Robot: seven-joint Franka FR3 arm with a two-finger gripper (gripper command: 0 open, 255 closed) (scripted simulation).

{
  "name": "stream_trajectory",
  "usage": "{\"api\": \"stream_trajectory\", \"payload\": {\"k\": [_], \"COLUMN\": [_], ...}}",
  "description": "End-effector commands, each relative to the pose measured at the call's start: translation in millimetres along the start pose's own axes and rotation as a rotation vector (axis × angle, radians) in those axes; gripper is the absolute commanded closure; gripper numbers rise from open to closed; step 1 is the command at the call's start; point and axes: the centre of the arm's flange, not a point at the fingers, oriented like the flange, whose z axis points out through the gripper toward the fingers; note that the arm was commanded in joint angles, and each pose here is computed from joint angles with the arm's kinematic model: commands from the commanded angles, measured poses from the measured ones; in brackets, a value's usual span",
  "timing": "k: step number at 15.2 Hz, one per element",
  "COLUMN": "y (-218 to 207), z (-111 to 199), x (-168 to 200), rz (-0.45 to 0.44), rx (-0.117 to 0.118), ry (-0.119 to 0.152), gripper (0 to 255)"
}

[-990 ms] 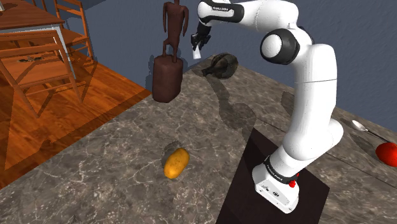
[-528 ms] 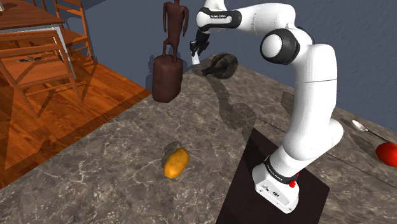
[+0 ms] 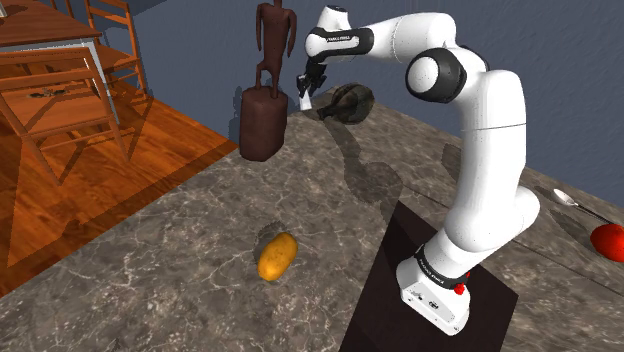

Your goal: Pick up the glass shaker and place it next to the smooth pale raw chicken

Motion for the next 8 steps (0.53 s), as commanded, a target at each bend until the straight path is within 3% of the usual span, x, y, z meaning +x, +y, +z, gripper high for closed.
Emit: {"api": "stream_trajectory", "payload": {"k": [1, 8], "y": [0.3, -0.7], "z": [10.6, 46.7], "x": [-2.8, -10.7], "rz": [0.000, 0.000], "rx": [0.000, 0.000], "ry": [0.001, 0.001], "gripper": [255, 255]}}
